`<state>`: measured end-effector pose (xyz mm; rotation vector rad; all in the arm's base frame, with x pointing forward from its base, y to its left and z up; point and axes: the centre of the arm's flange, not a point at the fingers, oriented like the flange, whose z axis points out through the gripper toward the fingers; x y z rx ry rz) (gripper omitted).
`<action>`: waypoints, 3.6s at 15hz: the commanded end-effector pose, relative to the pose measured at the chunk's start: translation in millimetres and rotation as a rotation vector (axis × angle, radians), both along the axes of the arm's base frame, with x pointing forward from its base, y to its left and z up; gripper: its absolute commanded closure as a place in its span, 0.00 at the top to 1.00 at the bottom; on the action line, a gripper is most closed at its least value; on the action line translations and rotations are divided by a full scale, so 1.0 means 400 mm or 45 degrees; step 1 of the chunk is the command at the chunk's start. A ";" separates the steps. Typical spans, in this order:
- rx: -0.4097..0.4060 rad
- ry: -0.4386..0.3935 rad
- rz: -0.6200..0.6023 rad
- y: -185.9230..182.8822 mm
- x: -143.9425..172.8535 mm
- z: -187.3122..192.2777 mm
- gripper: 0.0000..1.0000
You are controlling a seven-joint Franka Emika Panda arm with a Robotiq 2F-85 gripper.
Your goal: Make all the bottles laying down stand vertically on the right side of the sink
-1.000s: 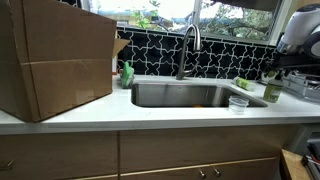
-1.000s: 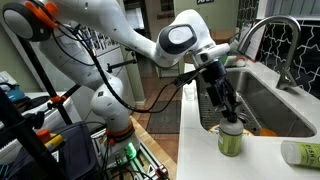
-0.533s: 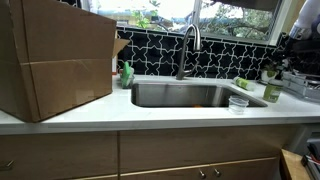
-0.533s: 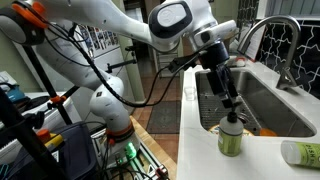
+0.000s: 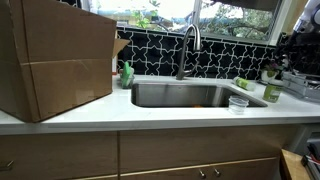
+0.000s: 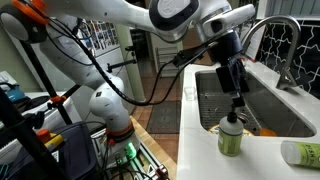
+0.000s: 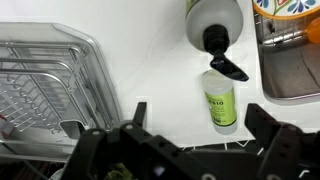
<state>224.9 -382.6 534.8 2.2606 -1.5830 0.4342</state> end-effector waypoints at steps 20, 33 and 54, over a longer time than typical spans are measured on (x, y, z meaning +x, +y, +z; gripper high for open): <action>-0.288 0.035 0.249 -0.315 0.175 0.009 1.00; 0.119 0.009 0.472 -0.520 0.320 -0.121 1.00; 0.325 0.002 0.293 -0.704 0.485 -0.338 1.00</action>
